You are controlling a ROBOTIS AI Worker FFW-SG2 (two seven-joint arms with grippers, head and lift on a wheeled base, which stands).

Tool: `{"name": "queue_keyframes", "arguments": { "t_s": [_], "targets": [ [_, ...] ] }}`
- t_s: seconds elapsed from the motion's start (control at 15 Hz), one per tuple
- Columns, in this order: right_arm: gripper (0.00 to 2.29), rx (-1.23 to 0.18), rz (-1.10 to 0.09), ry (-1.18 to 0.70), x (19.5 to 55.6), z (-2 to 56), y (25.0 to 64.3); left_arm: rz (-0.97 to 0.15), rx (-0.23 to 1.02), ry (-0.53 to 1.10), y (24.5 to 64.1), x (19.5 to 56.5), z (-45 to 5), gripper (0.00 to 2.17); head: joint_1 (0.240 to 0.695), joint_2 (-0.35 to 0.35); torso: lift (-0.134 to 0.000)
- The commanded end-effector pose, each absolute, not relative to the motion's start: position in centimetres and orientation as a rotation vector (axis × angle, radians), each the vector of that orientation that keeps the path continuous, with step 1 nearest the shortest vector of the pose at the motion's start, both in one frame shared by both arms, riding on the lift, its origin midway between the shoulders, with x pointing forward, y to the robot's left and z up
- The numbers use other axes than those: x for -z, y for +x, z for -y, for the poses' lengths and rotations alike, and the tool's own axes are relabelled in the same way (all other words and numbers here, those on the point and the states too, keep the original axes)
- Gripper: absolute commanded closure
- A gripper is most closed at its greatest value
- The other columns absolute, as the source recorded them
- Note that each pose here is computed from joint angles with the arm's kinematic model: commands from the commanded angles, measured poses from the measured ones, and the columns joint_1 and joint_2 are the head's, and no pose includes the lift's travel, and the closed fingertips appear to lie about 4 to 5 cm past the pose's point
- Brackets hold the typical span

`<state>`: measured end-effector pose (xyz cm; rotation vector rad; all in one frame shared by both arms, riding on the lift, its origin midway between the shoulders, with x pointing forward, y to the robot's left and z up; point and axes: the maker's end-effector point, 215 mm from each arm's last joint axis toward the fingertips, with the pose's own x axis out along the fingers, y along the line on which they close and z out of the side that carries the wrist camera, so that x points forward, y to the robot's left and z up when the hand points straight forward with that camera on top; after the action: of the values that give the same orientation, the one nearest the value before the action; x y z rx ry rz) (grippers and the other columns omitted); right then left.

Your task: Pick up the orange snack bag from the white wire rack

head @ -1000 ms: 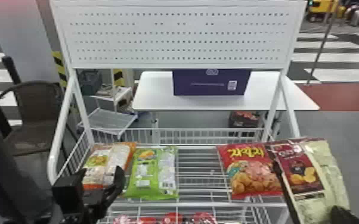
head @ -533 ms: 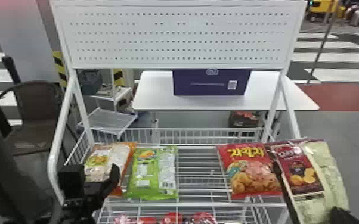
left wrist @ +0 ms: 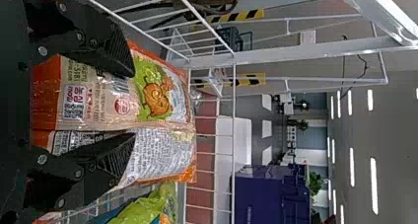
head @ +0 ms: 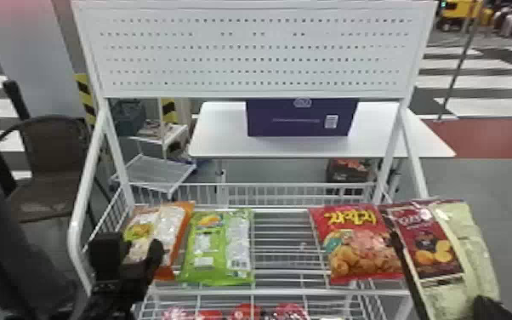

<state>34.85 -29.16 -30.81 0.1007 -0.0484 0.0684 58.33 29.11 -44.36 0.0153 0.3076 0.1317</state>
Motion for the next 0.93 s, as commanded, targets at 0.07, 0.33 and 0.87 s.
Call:
{"name": "queue_keyframes", "arguments": {
  "t_s": [0.07,0.33,0.87],
  "targets": [
    [2.26,-0.073,0.049,0.101,30.8,29.0,34.9,-0.277,-0.154,0.009,57.6,43.2,-29.4,1.99,0.499,0.000,0.000],
    [2.26,-0.074,0.048,0.102,30.9,28.9,35.0,-0.206,-0.135,-0.022,54.9,39.5,-28.5,2.06,0.499,0.000,0.000],
    [2.26,-0.074,0.038,0.107,31.8,28.9,35.4,-0.127,-0.080,-0.096,42.6,34.2,-25.8,2.06,0.499,0.000,0.000]
  ]
}}
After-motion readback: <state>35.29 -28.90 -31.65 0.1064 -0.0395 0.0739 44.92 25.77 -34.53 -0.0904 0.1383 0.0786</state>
